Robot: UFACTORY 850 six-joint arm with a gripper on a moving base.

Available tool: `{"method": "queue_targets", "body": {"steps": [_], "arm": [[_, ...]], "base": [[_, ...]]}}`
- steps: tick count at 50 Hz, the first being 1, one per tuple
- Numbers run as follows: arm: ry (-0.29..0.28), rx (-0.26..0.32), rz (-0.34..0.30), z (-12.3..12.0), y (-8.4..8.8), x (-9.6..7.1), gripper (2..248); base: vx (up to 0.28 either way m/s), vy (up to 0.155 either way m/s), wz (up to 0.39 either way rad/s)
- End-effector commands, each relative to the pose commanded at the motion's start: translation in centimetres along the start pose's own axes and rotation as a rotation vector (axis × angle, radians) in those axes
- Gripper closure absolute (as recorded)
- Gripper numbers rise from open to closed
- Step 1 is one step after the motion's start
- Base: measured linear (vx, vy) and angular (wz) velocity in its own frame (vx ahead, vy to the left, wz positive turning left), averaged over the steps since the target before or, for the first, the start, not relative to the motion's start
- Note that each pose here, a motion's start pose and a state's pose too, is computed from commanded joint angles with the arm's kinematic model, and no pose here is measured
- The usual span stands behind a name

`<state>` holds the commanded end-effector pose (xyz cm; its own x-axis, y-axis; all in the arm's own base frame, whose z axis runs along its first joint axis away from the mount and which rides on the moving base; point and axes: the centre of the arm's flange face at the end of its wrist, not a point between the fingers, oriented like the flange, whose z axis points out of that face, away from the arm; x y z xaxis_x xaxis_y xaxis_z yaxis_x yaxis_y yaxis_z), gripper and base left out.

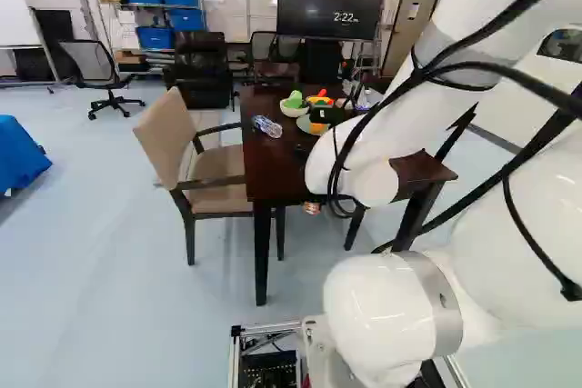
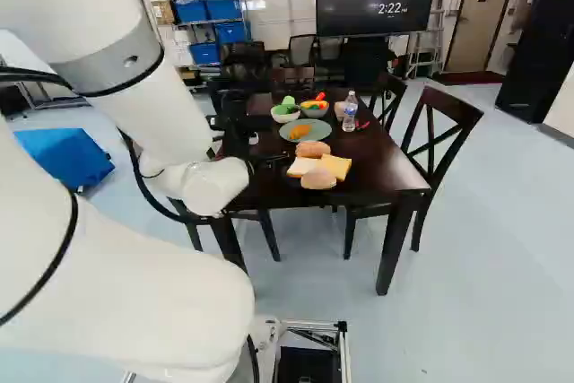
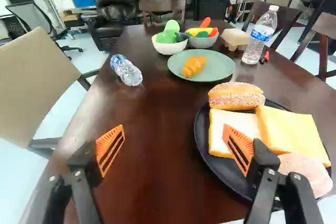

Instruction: Move the croissant to the empty plate

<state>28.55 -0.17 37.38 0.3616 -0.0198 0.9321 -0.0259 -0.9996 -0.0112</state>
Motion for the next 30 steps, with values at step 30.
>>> {"method": "queue_targets", "body": {"steps": [30], "arm": [[0.038, 0.020, -0.019, -1.1, -0.1, -1.3, 3]], "base": [[0.000, 0.000, 0.000]]}}
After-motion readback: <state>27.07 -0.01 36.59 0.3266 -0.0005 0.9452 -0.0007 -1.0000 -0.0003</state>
